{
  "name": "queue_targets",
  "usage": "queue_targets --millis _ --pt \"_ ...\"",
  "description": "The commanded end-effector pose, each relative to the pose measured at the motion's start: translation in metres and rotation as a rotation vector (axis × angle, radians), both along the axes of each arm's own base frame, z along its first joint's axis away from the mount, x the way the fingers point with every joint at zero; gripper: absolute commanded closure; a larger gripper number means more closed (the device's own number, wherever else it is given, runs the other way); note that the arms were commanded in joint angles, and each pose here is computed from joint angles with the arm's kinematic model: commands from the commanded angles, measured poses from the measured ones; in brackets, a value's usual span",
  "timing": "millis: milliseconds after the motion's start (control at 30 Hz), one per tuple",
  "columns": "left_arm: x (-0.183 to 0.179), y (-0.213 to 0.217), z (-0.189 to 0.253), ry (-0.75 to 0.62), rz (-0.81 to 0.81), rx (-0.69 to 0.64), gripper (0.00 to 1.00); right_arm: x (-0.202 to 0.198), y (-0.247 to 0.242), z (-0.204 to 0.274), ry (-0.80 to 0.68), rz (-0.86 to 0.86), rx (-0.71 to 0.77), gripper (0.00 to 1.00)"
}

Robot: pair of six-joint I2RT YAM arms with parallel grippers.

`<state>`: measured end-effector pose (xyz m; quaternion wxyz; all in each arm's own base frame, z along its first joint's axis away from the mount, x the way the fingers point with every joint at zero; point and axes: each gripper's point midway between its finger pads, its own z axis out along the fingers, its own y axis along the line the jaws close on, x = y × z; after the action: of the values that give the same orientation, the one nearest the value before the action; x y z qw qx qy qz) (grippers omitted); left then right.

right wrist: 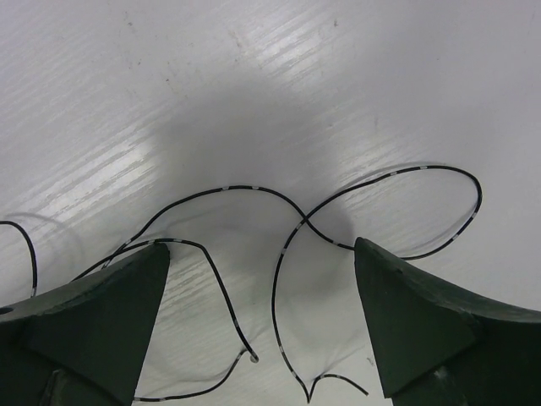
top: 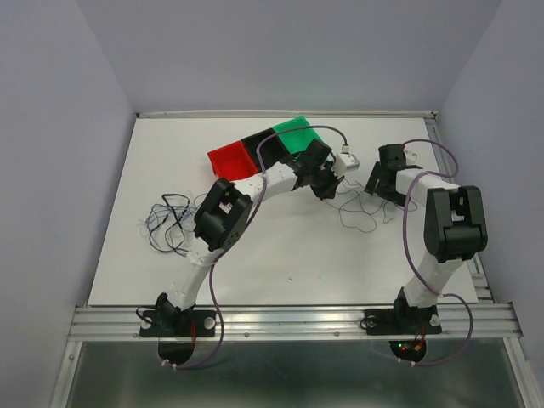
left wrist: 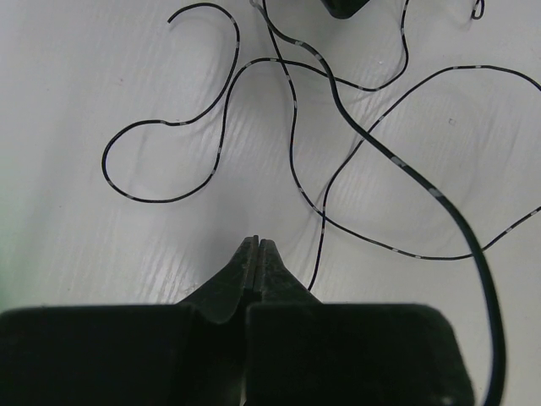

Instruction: Untangle the cables

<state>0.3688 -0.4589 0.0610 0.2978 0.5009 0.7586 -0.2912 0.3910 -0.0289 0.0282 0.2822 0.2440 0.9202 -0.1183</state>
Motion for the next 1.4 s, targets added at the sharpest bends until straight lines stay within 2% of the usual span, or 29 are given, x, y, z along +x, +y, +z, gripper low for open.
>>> queue_targets --millis 0,100,200,300,333,367,433,600,667,867,933,967,1000,1067,1100,1167,1267,1367 --pt "0.001 -0.007 0.021 -0.046 -0.021 -0.033 1.0 -0.007 -0.01 -0.015 0.022 -0.027 -0.004 0.04" --pt "0.0 -0.006 0.022 -0.048 -0.027 -0.032 1.0 -0.003 -0.004 -0.022 -0.006 0.011 0.15 0.05" --pt "-0.003 -0.004 0.022 -0.046 -0.032 -0.032 1.0 -0.001 -0.005 -0.017 -0.026 0.027 0.143 0.04" --pt "-0.005 -0.005 0.023 -0.048 -0.038 -0.032 1.0 0.0 -0.002 -0.021 -0.037 0.052 0.219 0.05" --pt "-0.004 -0.004 0.024 -0.048 -0.037 -0.032 1.0 -0.001 -0.005 -0.023 -0.035 0.048 0.228 0.07" --pt "-0.005 -0.004 0.024 -0.048 -0.04 -0.031 1.0 -0.002 -0.003 -0.026 -0.029 0.054 0.244 0.15" --pt "-0.006 -0.003 0.023 -0.046 -0.04 -0.029 1.0 -0.004 0.005 -0.032 -0.019 0.072 0.281 0.23" --pt "-0.004 -0.002 0.023 -0.056 -0.035 -0.024 1.0 -0.017 0.01 -0.038 0.001 0.086 0.29 0.29" --pt "-0.002 -0.003 0.024 -0.059 -0.032 -0.023 1.0 -0.02 0.017 -0.039 0.018 0.101 0.283 0.35" --pt "-0.001 -0.002 0.025 -0.065 -0.031 -0.017 1.0 -0.033 0.043 -0.055 0.132 0.162 0.2 0.38" --pt "0.0 -0.001 0.025 -0.063 -0.028 -0.015 1.0 -0.035 0.047 -0.054 0.139 0.165 0.188 0.47" --pt "0.001 0.001 0.025 -0.059 -0.026 -0.02 1.0 -0.035 0.05 -0.053 0.134 0.168 0.196 0.55" --pt "0.002 0.001 0.027 -0.057 -0.025 -0.027 1.0 -0.033 0.052 -0.05 0.122 0.169 0.204 0.7" --pt "0.003 0.002 0.027 -0.047 -0.026 -0.035 1.0 -0.033 0.058 -0.048 0.117 0.188 0.225 0.85" --pt "0.005 0.004 0.028 -0.047 -0.021 -0.038 1.0 -0.03 0.062 -0.046 0.106 0.199 0.233 0.97" --pt "0.007 0.004 0.029 -0.047 -0.015 -0.042 1.0 -0.027 0.069 -0.04 0.078 0.225 0.257 0.99" --pt "0.01 0.006 0.028 -0.045 -0.004 -0.046 1.0 -0.021 0.104 -0.022 -0.018 0.336 0.418 1.0" --pt "0.012 0.009 0.02 -0.038 0.008 -0.04 1.0 -0.02 0.122 -0.002 -0.1 0.398 0.508 1.0"
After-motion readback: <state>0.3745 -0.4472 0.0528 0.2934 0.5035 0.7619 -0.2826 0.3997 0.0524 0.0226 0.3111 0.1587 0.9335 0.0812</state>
